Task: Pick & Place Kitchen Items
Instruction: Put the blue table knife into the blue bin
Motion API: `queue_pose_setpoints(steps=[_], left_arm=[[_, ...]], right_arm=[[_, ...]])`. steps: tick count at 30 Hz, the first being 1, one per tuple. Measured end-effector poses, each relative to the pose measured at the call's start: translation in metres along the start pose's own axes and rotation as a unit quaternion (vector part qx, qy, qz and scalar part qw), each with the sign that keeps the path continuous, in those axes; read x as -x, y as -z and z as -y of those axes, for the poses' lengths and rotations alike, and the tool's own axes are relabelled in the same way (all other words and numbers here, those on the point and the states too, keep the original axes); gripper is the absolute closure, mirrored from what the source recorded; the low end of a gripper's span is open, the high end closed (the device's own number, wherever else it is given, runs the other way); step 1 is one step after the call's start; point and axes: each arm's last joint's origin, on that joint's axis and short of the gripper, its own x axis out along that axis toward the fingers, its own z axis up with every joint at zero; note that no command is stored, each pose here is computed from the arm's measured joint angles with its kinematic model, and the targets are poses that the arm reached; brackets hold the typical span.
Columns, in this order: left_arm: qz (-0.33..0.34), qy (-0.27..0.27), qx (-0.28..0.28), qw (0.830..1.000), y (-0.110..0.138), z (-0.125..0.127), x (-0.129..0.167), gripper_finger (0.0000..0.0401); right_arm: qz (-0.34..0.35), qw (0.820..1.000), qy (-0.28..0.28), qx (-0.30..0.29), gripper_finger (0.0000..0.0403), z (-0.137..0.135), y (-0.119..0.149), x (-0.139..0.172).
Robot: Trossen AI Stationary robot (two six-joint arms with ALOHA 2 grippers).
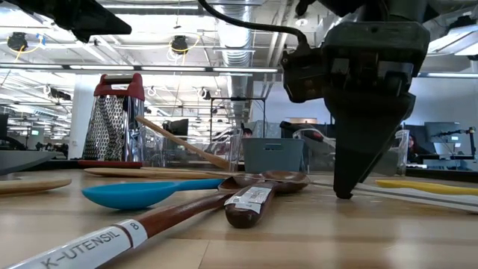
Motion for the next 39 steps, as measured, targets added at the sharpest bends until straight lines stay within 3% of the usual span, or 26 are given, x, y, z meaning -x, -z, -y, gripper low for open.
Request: queue_pose_setpoints(steps=[14, 21, 29, 39], left_arm=[[0.0, 0.0, 0.0, 1.0, 0.0, 0.0, 0.0, 0.0397], [0.0, 0.0, 0.0, 1.0, 0.0, 0.0, 0.0, 0.0397], [0.0, 0.0, 0.0, 1.0, 0.0, 0.0, 0.0, 0.0397], [0.0, 0.0, 0.0, 1.0, 0.0, 0.0, 0.0, 0.0397]], right_arm=[[0.005, 1.0, 0.0, -0.001, 0.0385, 0.0, -0.001, -0.001], [0.007, 1.0, -0.004, -0.019, 0.0372, -0.001, -0.001, -0.002], [0.022, 0.999, -0.029, -0.017, 0.0388, -0.005, -0.004, 0.006], [0.07, 0.995, -0.065, -0.004, 0.0388, -0.011, -0.011, 0.045]])
